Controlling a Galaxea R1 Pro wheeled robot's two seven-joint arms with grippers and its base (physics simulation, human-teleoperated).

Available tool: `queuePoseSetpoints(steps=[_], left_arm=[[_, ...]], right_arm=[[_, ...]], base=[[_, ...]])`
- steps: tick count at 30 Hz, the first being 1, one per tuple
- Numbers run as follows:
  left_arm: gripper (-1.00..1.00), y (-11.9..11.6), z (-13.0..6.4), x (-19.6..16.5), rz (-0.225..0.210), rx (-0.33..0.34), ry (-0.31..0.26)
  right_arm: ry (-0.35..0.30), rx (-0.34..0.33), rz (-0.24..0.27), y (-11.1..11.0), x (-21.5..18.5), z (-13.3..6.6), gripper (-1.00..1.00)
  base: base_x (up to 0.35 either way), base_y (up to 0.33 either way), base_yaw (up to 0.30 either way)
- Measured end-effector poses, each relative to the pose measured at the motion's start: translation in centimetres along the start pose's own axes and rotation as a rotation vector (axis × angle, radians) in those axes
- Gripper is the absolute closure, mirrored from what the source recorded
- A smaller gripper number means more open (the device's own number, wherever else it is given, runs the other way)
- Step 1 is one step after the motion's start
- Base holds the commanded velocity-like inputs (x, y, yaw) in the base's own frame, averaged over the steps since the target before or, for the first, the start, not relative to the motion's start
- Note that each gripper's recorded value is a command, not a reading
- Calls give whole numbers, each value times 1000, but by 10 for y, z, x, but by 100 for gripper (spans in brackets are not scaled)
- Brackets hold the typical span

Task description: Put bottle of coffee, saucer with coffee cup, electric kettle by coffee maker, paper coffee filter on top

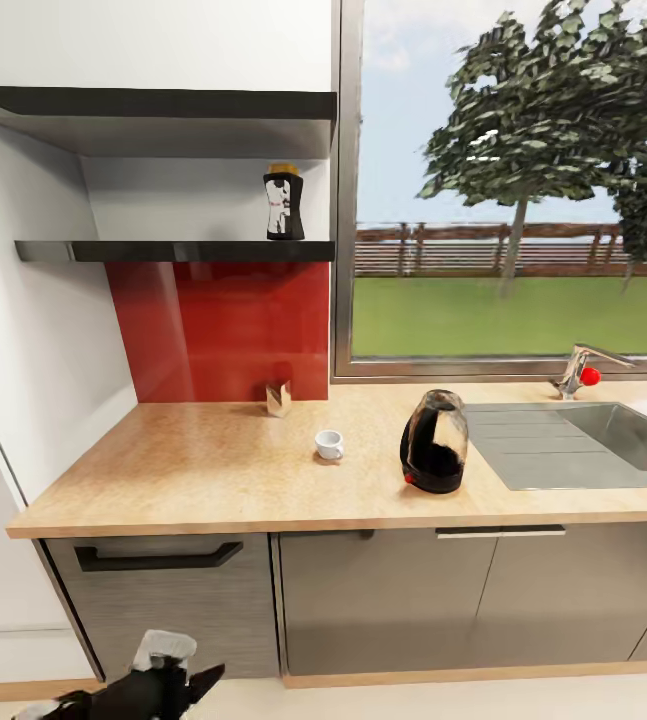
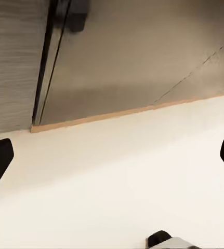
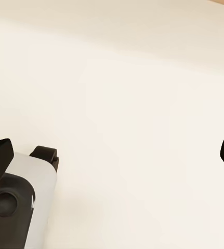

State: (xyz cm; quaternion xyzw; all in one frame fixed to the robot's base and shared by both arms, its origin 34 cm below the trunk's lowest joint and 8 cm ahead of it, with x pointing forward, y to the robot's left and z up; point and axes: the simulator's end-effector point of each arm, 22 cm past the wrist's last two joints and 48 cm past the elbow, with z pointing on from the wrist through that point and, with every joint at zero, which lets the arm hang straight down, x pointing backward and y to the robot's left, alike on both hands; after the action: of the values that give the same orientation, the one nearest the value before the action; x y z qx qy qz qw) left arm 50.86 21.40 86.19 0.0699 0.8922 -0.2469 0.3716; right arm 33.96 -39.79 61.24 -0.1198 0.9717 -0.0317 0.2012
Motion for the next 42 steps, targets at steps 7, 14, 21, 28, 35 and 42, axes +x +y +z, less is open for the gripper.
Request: queuePoseSetpoints(steps=[7, 14, 21, 28, 35, 42], left_arm=[[-100, -137, -46, -135, -62, 552, -235], [-100, -196, -87, -271, 19, 756, -405], [-100, -267, -121, -387, 115, 834, -575], [-100, -327, -159, -492, 165, 726, -676], [-100, -359, -200, -571, 235, 679, -728], [-100, -384, -269, -642, 286, 538, -858]], right_arm=[[-3, 1, 0, 0, -1, 0, -100], [-3, 1, 0, 0, -1, 0, -100], [-4, 1, 1, 0, -1, 0, -100], [-5, 1, -2, 0, -1, 0, -100], [-6, 2, -4, 0, -2, 0, -100], [-6, 2, -4, 0, -2, 0, -100]], base=[[0, 0, 0], [0, 0, 0], [0, 0, 0], [0, 0, 0], [0, 0, 0], [0, 0, 0]])
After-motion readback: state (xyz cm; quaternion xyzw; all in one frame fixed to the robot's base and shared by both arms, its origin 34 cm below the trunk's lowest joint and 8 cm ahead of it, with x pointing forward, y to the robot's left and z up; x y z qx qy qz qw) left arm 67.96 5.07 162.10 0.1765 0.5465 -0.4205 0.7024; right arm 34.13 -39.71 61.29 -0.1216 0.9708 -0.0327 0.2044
